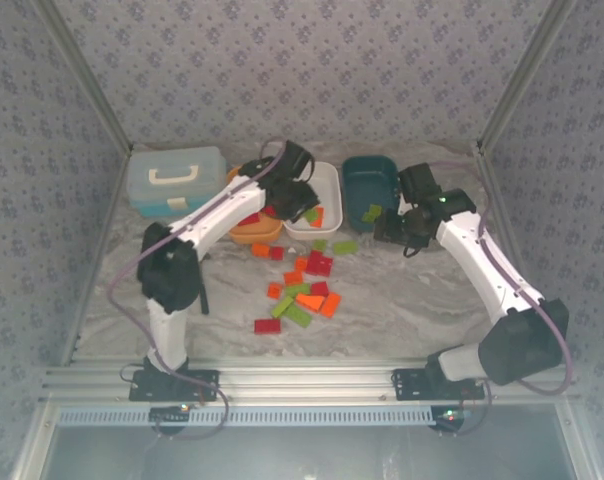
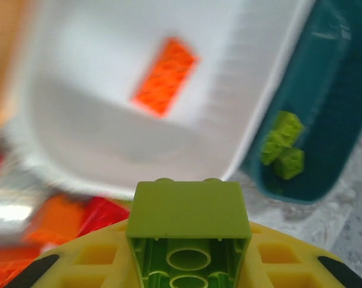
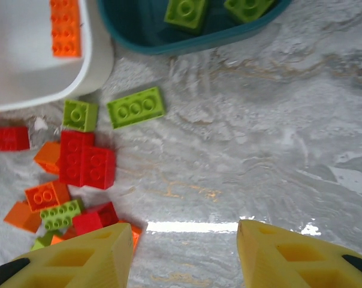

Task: Sort the legos into containers by color

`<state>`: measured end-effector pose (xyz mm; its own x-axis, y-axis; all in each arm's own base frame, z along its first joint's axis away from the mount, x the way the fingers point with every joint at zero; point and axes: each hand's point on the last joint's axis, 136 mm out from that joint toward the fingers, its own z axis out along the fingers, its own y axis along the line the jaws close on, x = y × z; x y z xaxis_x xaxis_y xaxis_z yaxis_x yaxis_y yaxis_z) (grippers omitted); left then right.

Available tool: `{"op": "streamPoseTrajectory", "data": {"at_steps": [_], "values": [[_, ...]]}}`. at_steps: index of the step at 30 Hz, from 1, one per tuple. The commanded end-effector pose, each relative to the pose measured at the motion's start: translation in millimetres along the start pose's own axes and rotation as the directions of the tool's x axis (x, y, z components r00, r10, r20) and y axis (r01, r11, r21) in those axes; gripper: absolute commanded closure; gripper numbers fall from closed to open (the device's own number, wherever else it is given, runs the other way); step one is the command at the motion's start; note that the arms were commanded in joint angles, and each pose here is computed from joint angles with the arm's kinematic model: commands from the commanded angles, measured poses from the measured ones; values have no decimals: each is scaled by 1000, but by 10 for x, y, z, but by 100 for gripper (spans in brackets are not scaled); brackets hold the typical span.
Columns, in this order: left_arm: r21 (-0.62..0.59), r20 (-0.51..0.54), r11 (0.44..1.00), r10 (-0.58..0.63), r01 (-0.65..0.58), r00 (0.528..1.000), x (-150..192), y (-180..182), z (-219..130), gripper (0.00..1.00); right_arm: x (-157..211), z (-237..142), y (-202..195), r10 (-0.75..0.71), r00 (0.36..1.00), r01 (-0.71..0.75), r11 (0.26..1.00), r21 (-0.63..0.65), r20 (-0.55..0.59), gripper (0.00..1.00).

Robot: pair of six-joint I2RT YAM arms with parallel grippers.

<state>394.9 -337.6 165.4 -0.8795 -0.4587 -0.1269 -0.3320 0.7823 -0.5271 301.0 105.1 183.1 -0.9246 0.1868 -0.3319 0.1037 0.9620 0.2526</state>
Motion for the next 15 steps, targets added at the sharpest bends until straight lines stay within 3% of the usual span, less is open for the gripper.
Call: {"op": "streamPoseTrajectory", "data": {"at_steps": [1, 8, 15], "values": [[125, -42, 970, 216, -209, 976, 77, -538, 289, 73, 48, -44, -160, 74, 997, -74, 996, 44, 0, 49], [324, 13, 895, 319, -305, 948, 72, -1336, 721, 74, 104, -93, -295, 150, 989, -150, 988, 44, 2, 49], [311, -23, 902, 321, -298, 947, 228, -1286, 1075, 74, 147, -191, -381, 171, 985, -172, 984, 40, 22, 49]]}}
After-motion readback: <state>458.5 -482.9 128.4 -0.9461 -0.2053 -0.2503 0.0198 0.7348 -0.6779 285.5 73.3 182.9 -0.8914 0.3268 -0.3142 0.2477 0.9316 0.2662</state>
